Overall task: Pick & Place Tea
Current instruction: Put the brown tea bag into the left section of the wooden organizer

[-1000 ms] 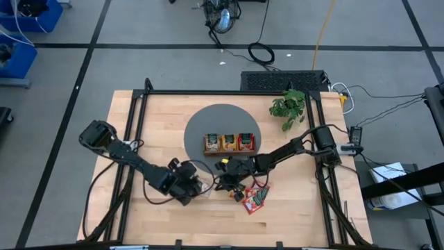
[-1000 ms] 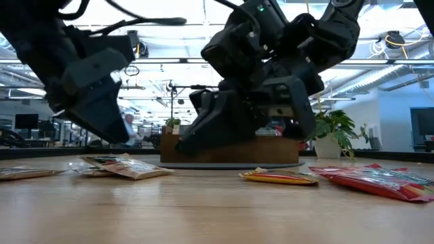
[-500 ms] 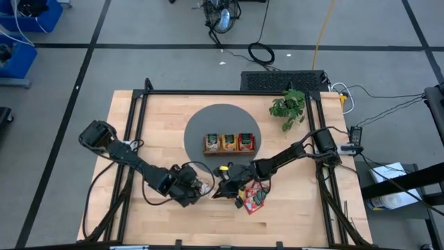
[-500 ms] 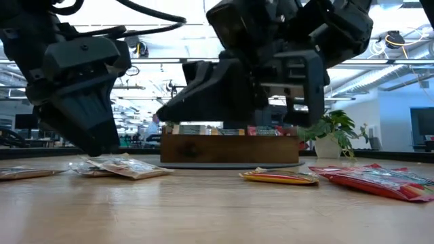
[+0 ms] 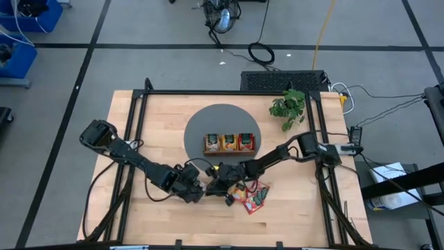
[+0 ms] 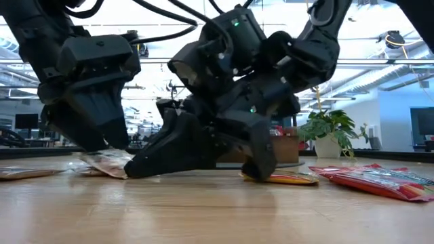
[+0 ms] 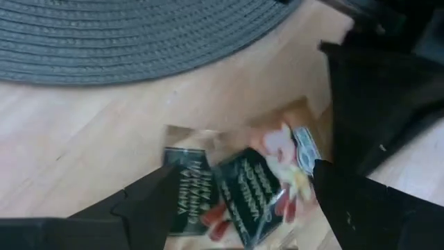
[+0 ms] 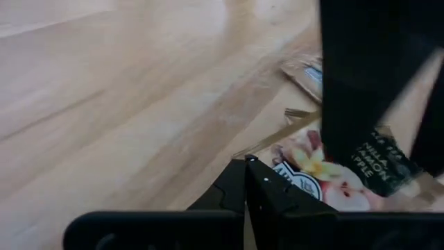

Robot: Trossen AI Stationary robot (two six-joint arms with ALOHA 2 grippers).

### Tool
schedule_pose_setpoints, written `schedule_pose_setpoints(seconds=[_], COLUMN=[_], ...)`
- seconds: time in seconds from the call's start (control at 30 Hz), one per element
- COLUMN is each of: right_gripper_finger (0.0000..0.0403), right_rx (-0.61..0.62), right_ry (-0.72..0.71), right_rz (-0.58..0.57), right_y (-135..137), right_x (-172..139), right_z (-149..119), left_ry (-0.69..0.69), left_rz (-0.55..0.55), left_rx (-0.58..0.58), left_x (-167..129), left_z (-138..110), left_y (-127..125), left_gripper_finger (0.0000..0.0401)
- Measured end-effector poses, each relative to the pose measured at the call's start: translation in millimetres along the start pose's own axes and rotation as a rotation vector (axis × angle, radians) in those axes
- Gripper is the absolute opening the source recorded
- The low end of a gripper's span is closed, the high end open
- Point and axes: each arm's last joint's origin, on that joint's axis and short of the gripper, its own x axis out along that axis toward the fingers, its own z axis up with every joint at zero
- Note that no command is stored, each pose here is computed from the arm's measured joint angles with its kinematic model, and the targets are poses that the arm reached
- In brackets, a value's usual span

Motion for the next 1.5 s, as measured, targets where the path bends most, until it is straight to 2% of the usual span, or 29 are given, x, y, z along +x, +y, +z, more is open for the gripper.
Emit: schedule_pose_setpoints(seconds=[0.17, 0.33, 0.47, 0.83, 1.03, 1.17, 1.27, 1.4, 1.5], right_gripper_finger=[0.0004, 0.0004, 0.0004, 0.0004, 0.0004, 0.0004, 0.0004, 0.0014, 0.0046], right_rx=[0.056, 0.075, 0.086, 0.11, 0.121, 0.01, -0.046, -0.077, -0.104], right_ry=[0.012, 0.018, 0.026, 0.048, 0.14, 0.128, 0.128, 0.121, 0.117], right_rz=[-0.014, -0.018, -0.015, -0.006, 0.036, -0.001, -0.041, -0.172, -0.291], right_y=[-7.6, -10.4, -10.2, -10.1, -5.1, 6.6, 21.6, 35.1, 41.6], right_x=[1.5, 0.6, 0.5, -3.0, -29.4, -52.2, -65.4, -76.1, -76.9], right_z=[-8.6, -10.4, -11.3, -8.6, 23.5, 58.6, 70.5, 78.5, 76.0], left_ry=[0.025, 0.033, 0.024, 0.019, 0.034, 0.038, -0.004, -0.094, -0.142], left_rz=[-0.051, -0.036, -0.033, -0.049, -0.073, -0.05, -0.015, 0.038, 0.051], left_rx=[0.038, 0.057, 0.074, 0.18, 0.246, 0.318, 0.398, 0.47, 0.517], left_x=[4.8, 9.1, 9.7, 8.5, 0.7, -15.1, -30.5, -49.4, -54.7], left_z=[-1.4, -2.6, 0.8, 4.5, 13.4, 22.1, 24.2, 23.5, 23.4], left_y=[-4.9, -3.8, -2.6, -3.1, -15.5, -30.8, -43.7, -57.3, -64.0], left_gripper_finger=[0.0309, 0.0259, 0.0202, 0.0012, 0.0015, 0.0006, 0.0009, 0.0005, 0.0006])
